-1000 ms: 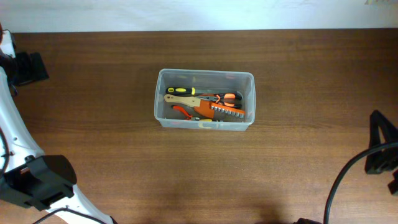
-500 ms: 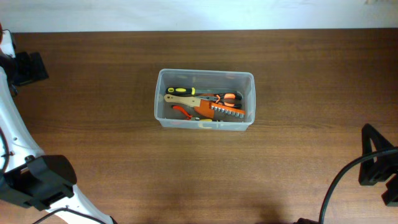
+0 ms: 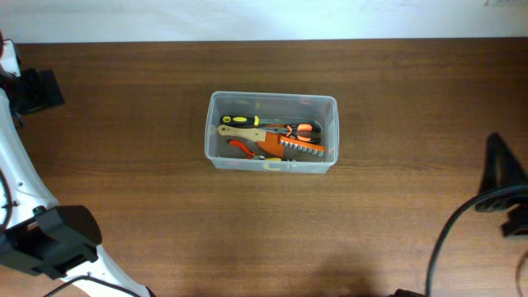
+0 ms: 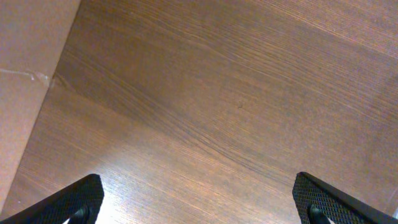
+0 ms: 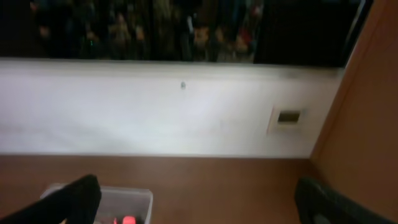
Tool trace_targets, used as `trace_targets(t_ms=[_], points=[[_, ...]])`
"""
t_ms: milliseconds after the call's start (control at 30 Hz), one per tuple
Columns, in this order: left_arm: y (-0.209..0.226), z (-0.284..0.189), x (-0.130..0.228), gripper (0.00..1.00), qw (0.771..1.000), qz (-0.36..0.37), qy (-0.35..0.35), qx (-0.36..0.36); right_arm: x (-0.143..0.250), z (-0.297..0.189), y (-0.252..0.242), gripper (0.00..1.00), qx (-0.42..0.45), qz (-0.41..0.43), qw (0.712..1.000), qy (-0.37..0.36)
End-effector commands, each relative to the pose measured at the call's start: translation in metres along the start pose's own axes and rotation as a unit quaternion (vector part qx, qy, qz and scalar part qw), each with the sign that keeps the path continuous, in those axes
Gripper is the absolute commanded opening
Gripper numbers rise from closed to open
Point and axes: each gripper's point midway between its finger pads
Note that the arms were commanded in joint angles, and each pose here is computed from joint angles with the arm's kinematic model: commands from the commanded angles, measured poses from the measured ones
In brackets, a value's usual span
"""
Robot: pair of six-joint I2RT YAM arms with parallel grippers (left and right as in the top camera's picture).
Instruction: Pack container
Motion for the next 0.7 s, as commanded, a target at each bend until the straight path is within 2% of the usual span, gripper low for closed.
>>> trace_targets(t_ms=[0,333,433,667], points=[[0.002,-0.015,-0.004,0.99,1.000,-0.008,-0.020,-0.003,0.058,0.014,-0.003,0.99,-0.017,0.012,0.999,0.029],[0.002,-0.015,-0.004,0.99,1.000,-0.008,-0.020,-0.003,0.254,0.055,0.003,0.99,-0.108,0.013,0.989,0.100],[0.002,-0.015,-0.004,0.99,1.000,-0.008,-0.020,-0.003,0.289,0.060,0.006,0.99,-0.127,0.009,0.986,0.103],[0.002,-0.015,-0.004,0.99,1.000,-0.008,-0.020,-0.003,0.340,0.073,0.000,0.99,-0.130,0.008,0.986,0.102]])
Point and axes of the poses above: each gripper's point midway between its finger pads, its own z axis out along the fingers, its own y axis along the line the jaws close on, x = y × z, and after that the axes turned 11 degrees about z, right-handed
